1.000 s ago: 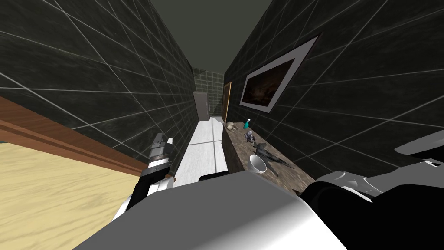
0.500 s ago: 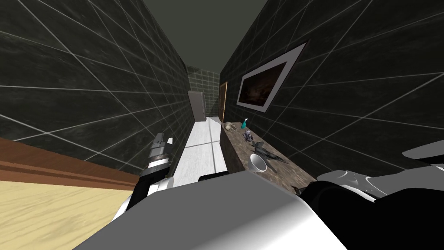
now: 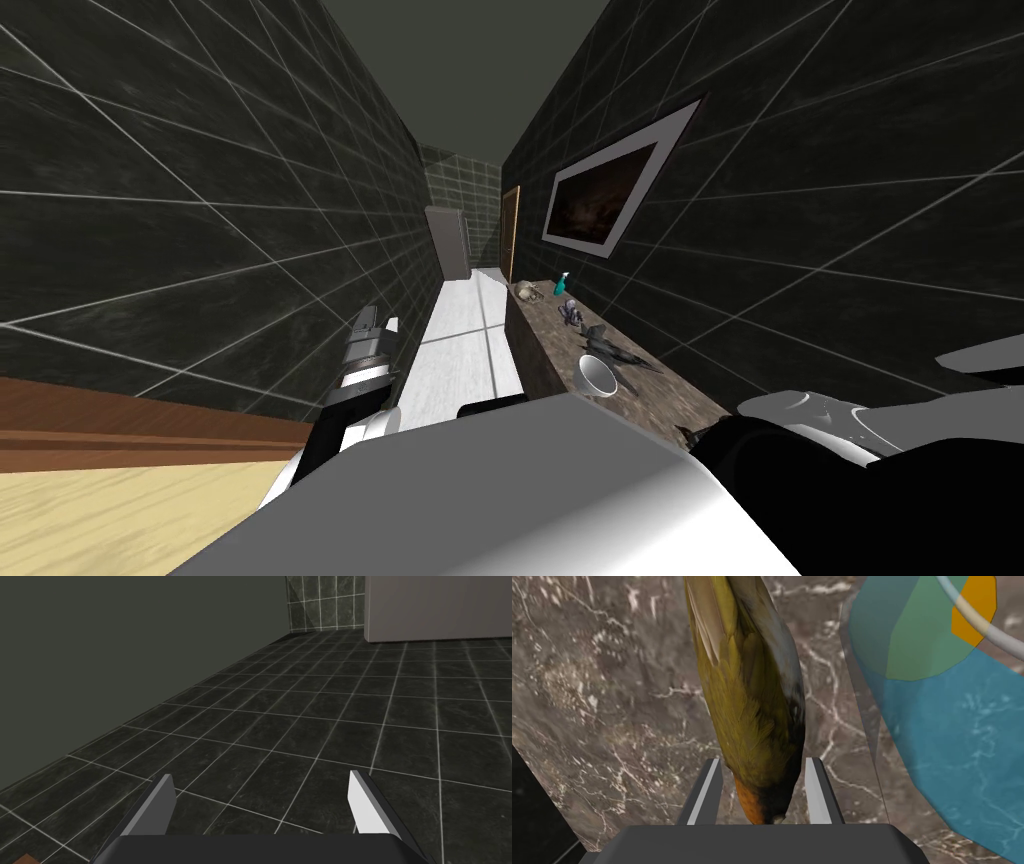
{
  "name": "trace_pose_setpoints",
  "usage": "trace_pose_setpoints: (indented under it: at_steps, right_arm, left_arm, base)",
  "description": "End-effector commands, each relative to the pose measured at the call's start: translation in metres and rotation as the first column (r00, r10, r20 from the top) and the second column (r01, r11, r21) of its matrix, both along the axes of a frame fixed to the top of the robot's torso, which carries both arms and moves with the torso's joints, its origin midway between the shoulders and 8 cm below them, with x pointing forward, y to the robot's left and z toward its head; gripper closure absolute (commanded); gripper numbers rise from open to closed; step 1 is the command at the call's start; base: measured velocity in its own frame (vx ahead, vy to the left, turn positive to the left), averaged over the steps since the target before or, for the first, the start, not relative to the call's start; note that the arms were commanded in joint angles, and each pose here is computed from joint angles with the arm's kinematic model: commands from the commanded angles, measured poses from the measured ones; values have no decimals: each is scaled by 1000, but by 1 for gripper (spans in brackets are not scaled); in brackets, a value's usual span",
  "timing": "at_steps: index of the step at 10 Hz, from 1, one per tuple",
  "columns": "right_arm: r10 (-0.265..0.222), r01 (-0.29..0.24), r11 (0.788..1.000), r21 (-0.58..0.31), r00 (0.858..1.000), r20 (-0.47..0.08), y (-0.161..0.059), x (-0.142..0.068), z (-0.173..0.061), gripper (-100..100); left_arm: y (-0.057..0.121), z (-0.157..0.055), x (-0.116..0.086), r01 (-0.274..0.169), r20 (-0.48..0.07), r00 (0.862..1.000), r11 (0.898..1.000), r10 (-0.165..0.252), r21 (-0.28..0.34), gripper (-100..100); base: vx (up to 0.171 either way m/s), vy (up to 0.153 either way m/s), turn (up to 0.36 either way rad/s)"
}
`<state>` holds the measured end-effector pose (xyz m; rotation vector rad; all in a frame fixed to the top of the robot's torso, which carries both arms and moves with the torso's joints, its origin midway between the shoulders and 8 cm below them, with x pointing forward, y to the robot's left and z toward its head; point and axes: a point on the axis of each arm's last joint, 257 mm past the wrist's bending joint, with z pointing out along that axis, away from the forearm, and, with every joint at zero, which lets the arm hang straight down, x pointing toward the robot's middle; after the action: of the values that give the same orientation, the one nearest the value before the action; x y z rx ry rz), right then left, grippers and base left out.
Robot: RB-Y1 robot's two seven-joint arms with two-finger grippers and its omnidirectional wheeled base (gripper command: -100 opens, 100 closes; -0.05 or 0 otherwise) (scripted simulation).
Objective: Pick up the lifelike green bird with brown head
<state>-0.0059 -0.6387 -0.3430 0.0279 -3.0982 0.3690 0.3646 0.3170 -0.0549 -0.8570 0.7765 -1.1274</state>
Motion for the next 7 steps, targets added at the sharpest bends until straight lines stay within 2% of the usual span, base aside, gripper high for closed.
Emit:
trace_pose_setpoints:
  at_steps: [1, 2, 4, 7]
  right_arm:
    - [35, -35, 999, 16, 999, 4, -5, 3, -2, 100]
    - [31, -31, 1000, -3, 1000, -6, -16, -2, 2, 100]
    - [31, -31, 1000, -3, 1000, -5, -17, -2, 2, 100]
    - [32, -32, 999, -2, 999, -4, -16, -1, 2, 100]
  left_arm:
    - [0, 0, 0, 0, 0, 1000, 1000, 0, 0, 0]
    - [0, 0, 0, 0, 0, 1000, 1000, 0, 0, 0]
    - [0, 0, 0, 0, 0, 1000, 1000, 0, 0, 0]
    - [0, 0, 0, 0, 0, 1000, 1000, 0, 0, 0]
  base:
    - [55, 55, -179]
    - [68, 62, -199]
    - [43, 8, 8]
    - [-1, -2, 7]
